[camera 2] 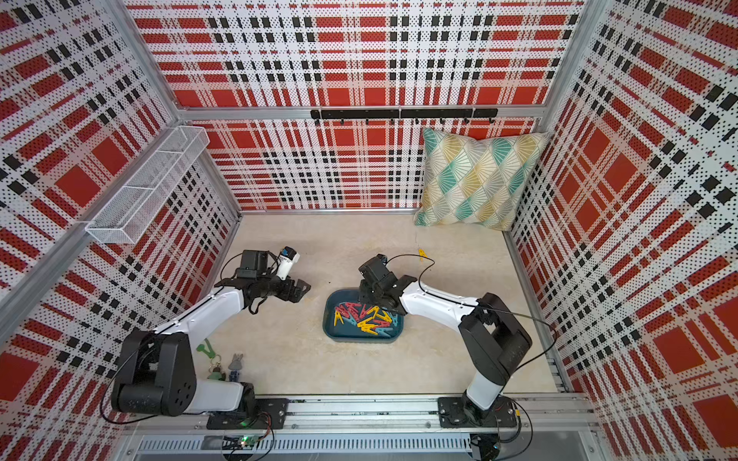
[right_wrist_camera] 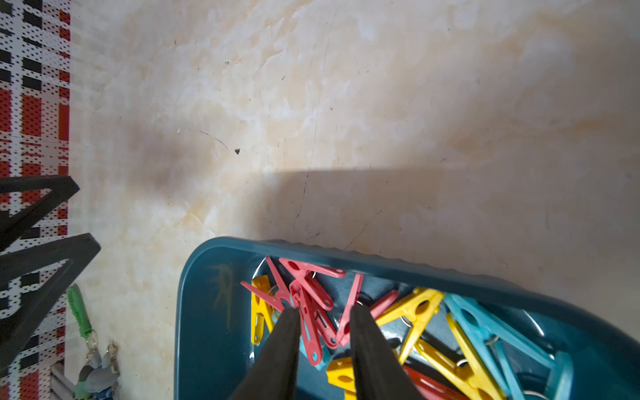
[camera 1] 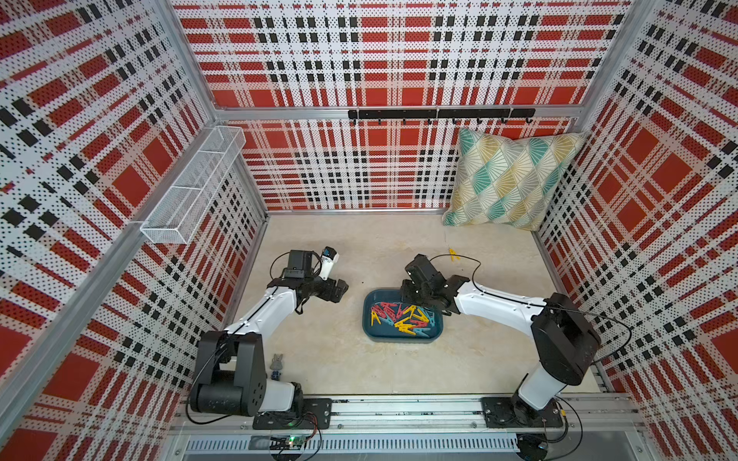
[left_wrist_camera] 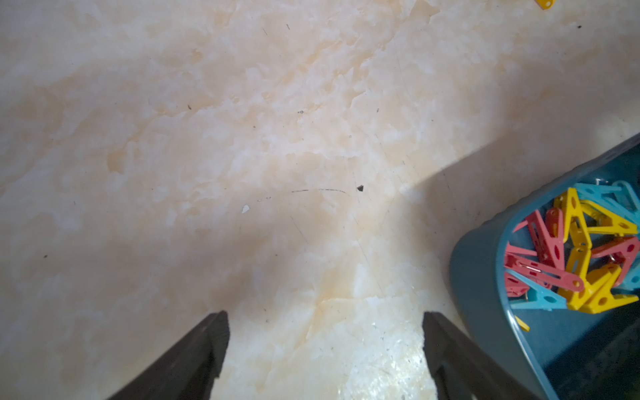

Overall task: Take the clothespins out of the storage box
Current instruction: Pick up the clothespin from the storage box.

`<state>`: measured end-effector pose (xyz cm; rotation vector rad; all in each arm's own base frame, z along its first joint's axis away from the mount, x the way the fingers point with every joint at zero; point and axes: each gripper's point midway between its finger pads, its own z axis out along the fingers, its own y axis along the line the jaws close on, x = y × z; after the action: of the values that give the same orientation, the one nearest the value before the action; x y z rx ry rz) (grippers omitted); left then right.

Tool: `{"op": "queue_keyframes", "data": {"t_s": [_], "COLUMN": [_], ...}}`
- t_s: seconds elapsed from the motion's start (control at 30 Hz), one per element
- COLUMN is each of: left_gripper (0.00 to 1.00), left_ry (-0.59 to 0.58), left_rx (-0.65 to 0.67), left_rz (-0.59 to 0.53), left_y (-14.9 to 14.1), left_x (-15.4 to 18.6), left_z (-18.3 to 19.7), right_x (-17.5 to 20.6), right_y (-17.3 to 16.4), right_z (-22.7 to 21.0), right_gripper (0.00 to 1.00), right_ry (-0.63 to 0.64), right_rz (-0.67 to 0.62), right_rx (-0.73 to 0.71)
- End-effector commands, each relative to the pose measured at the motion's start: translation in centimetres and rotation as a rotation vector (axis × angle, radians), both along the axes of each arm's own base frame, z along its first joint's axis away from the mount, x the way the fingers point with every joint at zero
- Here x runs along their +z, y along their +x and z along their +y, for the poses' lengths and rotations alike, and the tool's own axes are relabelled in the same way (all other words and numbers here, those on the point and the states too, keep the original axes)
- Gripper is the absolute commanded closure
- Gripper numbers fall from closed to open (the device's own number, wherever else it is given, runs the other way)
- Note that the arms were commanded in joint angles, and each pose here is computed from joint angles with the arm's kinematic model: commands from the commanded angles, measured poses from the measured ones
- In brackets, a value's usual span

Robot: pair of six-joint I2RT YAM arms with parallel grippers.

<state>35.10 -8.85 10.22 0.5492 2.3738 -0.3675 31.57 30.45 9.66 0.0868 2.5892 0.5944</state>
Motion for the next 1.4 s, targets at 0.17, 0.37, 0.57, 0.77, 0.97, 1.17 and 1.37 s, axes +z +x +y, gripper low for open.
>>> {"op": "queue_keyframes", "data": {"t_s": [0.17,0.37,0.57,0.77,0.97,1.17,1.37], "left_gripper": [0.07,0.07,0.07,0.07,0.07,0.07,0.07], "left_ry": [0.002,0.001,0.000,-0.001,0.000,0.000,0.000], "left_rx": [-0.015,-0.013,-0.015,-0.015,-0.013,-0.013,-0.014], "left_rz": [-0.001,-0.005,-0.004,-0.006,-0.005,-0.005,-0.005], "left_y": [-0.1,-0.1,-0.2,-0.1,-0.1,-0.1,-0.1], "left_x": [-0.4,-0.2,-0.2,-0.2,-0.2,-0.2,-0.2], "left_z": [-0.3,-0.2,-0.3,-0.3,-0.2,-0.2,-0.2], "right_x": [-3.2,-3.9,-4.7,-5.7,-6.3,-7.0,-7.3], "right_y": [-1.2,-1.0,-0.7,-0.6,-0.2,-0.2,-0.6], "right_z": [-0.1,1.2,0.7,0.6,1.1,1.2,1.1], "right_gripper": [0.67,0.68,0.69,0.69,0.71,0.72,0.74], "right_ry": [-0.155,-0.232,-0.262,-0.281,-0.282,-0.294,-0.308], "right_rz": [0.076,0.072,0.078,0.094,0.094,0.104,0.112], "right_rx": [0.076,0.107,0.080,0.070,0.074,0.077,0.079]}}
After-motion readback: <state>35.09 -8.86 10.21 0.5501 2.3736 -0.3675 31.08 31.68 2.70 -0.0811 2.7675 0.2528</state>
